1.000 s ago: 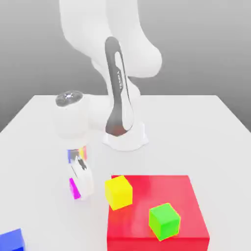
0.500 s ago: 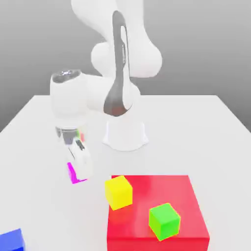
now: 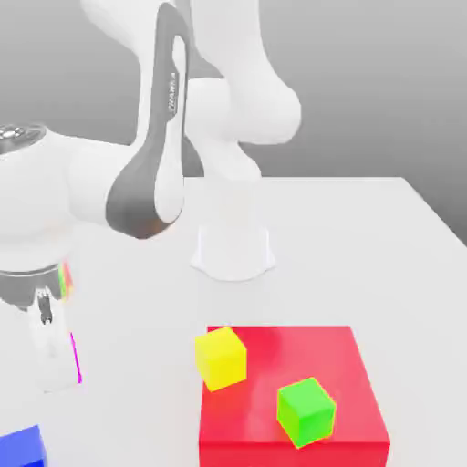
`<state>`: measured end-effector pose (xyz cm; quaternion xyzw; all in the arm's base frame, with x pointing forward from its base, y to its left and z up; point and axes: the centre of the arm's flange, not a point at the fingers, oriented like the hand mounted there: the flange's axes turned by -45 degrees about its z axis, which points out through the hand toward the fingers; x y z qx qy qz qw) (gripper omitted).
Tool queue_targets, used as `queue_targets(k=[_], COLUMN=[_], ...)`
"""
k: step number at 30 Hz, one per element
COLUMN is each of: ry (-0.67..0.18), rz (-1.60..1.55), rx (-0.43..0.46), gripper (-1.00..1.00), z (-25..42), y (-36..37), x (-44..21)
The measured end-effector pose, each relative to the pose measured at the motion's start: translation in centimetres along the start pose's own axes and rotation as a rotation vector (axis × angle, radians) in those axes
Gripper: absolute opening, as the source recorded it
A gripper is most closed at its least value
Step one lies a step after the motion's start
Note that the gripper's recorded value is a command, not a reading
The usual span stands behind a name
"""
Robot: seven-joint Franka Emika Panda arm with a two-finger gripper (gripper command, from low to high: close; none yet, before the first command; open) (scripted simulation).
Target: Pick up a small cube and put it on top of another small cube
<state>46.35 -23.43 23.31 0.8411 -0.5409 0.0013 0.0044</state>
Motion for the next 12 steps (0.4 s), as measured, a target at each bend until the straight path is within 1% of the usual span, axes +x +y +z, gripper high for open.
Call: queue_targets(k=[4, 8, 9, 12], ry=[-0.005, -0.007, -0.007, -0.007], rz=[0.006, 0.008, 0.008, 0.008], rx=[0.006, 0.008, 0.008, 0.008], gripper=[-1.0, -1.0, 1.0, 1.0], z=[-1.1, 3.6, 4.6, 4.6], y=[-2.4, -3.1, -3.1, -3.1], x=[3.2, 4.0, 4.0, 4.0])
